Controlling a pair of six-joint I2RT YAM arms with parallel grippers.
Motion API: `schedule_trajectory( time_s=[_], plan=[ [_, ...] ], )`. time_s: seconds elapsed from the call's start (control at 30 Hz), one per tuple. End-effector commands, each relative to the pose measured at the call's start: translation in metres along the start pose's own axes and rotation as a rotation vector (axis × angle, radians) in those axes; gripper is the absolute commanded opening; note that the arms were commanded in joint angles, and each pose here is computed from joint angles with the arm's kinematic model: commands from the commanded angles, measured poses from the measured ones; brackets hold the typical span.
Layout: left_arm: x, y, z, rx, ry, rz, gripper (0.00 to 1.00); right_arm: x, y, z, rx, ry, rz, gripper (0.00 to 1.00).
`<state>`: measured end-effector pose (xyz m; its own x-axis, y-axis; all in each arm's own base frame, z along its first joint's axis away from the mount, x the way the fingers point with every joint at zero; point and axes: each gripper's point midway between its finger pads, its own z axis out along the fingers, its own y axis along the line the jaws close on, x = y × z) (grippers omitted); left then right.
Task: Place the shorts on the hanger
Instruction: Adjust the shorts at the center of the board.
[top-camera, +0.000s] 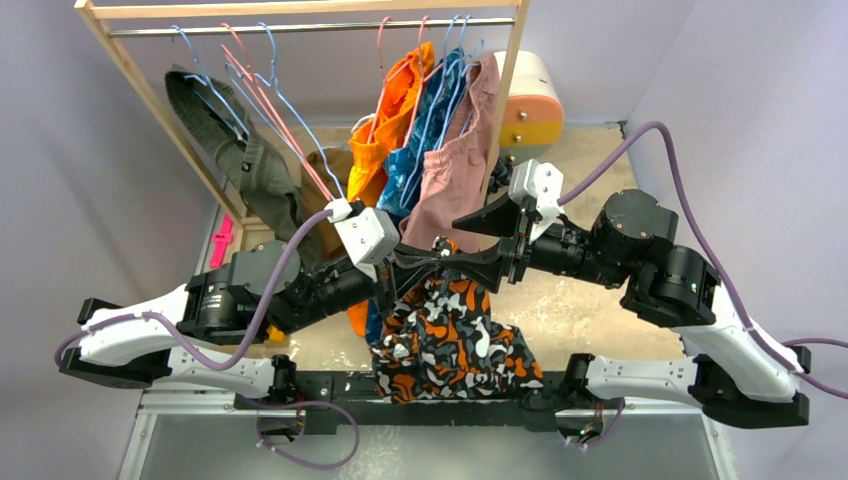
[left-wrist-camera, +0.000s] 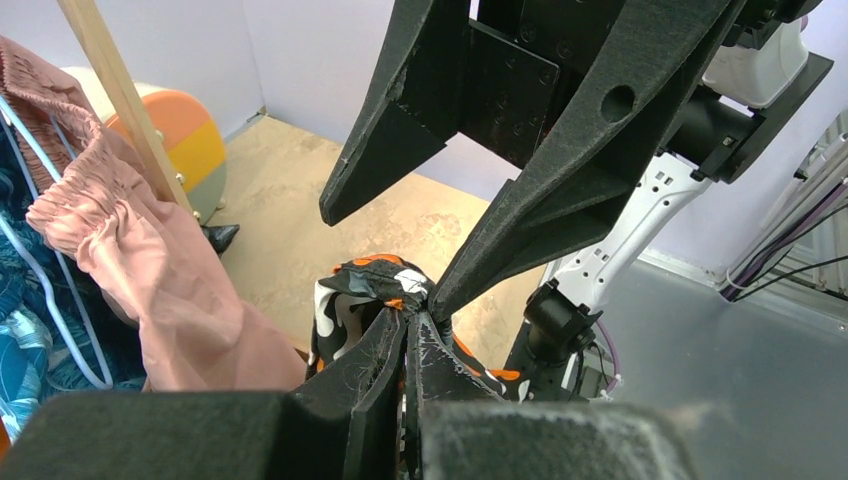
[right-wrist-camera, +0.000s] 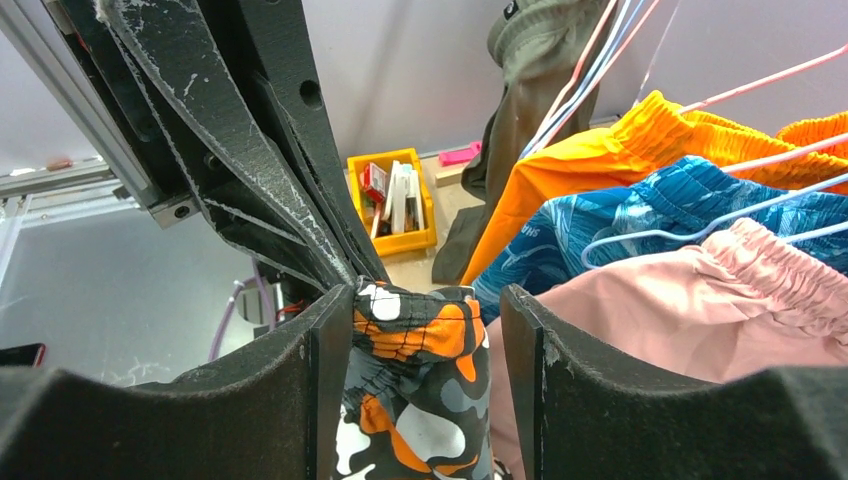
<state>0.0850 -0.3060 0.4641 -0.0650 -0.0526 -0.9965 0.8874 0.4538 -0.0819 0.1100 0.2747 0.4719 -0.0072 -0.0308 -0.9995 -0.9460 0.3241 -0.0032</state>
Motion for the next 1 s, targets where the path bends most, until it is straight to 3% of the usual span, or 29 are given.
schedule_trajectory(
  time_s=[0.0, 0.17, 0.3, 0.4, 0.5, 0.73, 0.8, 0.87, 0.97],
  plan=[
    [-0.025, -0.003, -0.007, 0.029, -0.084, -0.035, 0.00, 0.006, -0.004, 0.002, 0.023, 0.023, 0.009, 0.58],
    [-0.025, -0.001, -0.008, 0.020, -0.085, -0.035, 0.00, 0.015, -0.005, 0.004, 0.025, 0.057, 0.008, 0.58],
    [-0.024, 0.001, -0.009, 0.012, -0.085, -0.036, 0.00, 0.017, -0.004, 0.006, 0.016, 0.063, 0.008, 0.71],
    [-0.023, 0.000, -0.007, 0.013, -0.082, -0.034, 0.00, 0.017, -0.005, 0.006, 0.026, 0.064, 0.008, 0.69],
    [-0.023, -0.001, -0.007, 0.015, -0.080, -0.034, 0.00, 0.018, -0.008, 0.007, 0.039, 0.067, 0.005, 0.57],
    [-0.021, 0.002, -0.008, 0.004, -0.079, -0.037, 0.00, 0.009, -0.017, -0.003, 0.094, 0.021, -0.003, 0.00],
    [-0.019, 0.005, -0.008, -0.013, -0.075, -0.037, 0.00, 0.007, -0.018, -0.007, 0.104, 0.009, -0.005, 0.00],
    [-0.017, 0.008, -0.009, -0.026, -0.070, -0.040, 0.09, 0.006, -0.021, -0.009, 0.121, 0.001, -0.003, 0.00],
    [-0.012, 0.011, -0.013, -0.041, -0.061, -0.061, 0.44, 0.003, -0.028, -0.014, 0.172, -0.032, 0.004, 0.00]
  ],
)
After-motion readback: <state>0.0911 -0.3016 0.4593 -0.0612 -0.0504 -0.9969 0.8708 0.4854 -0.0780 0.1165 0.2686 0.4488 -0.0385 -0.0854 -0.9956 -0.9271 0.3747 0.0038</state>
